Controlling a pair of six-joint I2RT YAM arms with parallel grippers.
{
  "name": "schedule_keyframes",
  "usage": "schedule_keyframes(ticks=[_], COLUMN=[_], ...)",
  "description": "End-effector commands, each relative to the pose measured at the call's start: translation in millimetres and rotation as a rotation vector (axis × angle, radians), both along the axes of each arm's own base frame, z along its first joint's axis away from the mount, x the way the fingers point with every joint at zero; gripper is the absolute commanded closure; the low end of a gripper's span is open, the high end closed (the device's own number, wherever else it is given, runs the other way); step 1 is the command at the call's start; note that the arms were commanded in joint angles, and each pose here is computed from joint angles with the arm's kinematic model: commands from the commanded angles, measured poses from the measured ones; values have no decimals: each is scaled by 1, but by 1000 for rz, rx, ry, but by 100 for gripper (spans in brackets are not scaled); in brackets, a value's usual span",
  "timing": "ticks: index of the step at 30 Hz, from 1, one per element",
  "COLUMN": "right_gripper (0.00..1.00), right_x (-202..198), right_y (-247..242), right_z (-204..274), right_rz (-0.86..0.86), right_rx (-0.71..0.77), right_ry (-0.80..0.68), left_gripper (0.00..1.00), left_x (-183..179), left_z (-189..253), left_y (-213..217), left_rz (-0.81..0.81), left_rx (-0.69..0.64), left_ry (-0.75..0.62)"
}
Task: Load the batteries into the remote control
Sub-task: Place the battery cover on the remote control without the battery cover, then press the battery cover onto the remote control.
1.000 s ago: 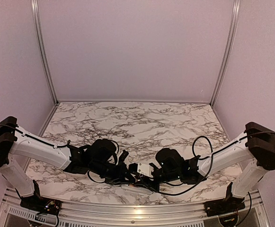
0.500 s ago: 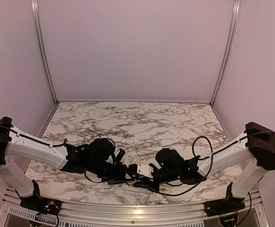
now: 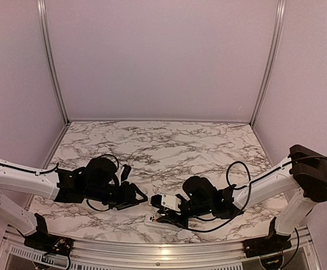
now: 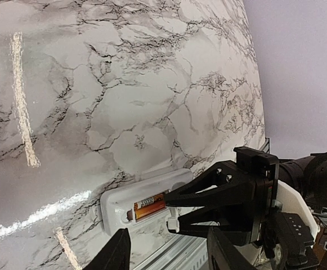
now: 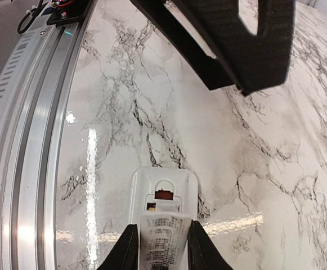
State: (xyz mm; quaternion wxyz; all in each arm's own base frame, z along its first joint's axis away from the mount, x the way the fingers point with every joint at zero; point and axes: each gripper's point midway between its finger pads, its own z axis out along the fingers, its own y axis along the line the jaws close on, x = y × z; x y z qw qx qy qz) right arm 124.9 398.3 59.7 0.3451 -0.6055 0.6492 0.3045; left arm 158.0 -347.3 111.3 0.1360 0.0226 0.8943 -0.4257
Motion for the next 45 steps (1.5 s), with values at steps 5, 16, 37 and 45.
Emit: schedule_keyframes(ticks=[5, 16, 37, 45], right_gripper=[69, 63, 33, 33], right_x=[-3, -2, 13, 16], right_y=[6, 8, -53, -55], right_z=[-3, 13, 25, 25], right_rz=[21, 16, -154, -169], right_rx=[-23, 12, 13, 15], right_ry=[14, 7, 99, 99], left_gripper=[51, 53, 91, 92], left_x=[2, 0, -19, -22], left_z=[-9, -17, -46, -51], left_y=[11, 13, -21, -27], left_rz=[29, -10, -207, -222], left_rx=[29, 55, 146, 153], left_ry=[1, -21, -23, -7])
